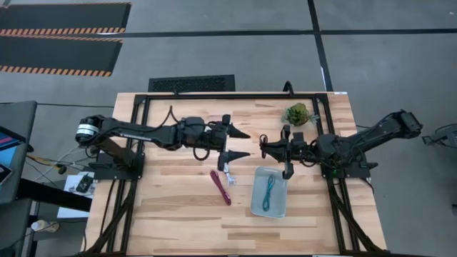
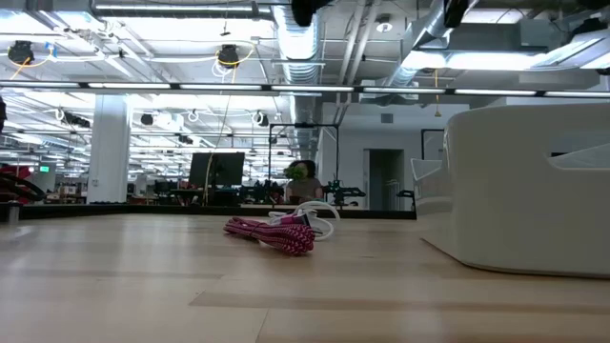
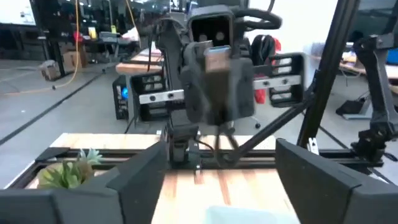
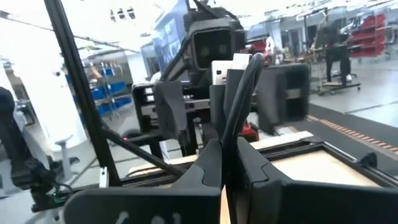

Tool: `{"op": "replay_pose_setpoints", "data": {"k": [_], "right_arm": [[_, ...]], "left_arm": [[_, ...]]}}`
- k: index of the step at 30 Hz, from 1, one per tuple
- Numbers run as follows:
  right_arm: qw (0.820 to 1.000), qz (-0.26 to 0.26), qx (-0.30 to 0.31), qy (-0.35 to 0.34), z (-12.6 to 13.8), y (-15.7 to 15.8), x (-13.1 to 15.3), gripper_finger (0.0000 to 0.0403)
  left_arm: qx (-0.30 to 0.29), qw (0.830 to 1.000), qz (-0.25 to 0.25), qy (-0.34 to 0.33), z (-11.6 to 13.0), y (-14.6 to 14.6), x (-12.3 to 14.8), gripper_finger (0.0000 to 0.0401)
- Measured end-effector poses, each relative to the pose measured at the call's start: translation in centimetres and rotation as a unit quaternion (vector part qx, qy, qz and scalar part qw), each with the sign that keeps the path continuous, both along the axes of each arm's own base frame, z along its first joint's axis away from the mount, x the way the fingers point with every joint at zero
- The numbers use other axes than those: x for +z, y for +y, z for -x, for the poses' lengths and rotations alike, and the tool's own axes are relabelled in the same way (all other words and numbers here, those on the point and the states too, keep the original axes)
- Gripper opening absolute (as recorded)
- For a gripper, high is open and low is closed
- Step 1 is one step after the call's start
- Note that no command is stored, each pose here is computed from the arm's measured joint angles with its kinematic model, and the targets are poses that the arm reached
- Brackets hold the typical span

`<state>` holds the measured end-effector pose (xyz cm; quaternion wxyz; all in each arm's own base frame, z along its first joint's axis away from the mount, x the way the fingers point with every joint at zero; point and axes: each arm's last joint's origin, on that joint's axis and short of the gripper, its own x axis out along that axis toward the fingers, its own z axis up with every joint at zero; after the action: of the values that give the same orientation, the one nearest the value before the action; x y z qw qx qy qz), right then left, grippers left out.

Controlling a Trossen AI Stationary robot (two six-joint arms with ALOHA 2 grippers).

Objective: Pick and place USB-C Cables
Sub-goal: Put the black charger cable into the gray bin

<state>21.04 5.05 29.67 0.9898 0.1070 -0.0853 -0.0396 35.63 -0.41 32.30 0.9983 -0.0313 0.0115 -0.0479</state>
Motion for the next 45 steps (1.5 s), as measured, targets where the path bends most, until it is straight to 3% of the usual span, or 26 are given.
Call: {"op": "replay_pose_setpoints", "data": {"k": [12, 26, 34, 45], "right_arm": [[1.0, 0.004, 0.012, 0.005, -0.2, 0.1, -0.2, 0.0018], [1.0, 0.005, 0.015, -0.009, -0.3, 0.0, 0.0, 0.0022], [1.0, 0.004, 0.016, -0.009, -0.3, 0.1, 0.0, 0.0022], [1.0, 0.006, 0.027, 0.006, -0.2, 0.5, -0.3, 0.0026]], "left_arm": [[-0.013, 0.996, 0.038, -0.076, -1.4, 0.4, -0.2, 0.031], [-0.013, 0.994, 0.065, -0.082, -1.4, 0.2, -0.1, 0.031], [-0.053, 0.992, 0.086, -0.069, -4.7, -0.2, -1.6, 0.031], [-0.066, 0.99, 0.073, -0.101, -5.0, -0.3, 0.6, 0.0289]]}}
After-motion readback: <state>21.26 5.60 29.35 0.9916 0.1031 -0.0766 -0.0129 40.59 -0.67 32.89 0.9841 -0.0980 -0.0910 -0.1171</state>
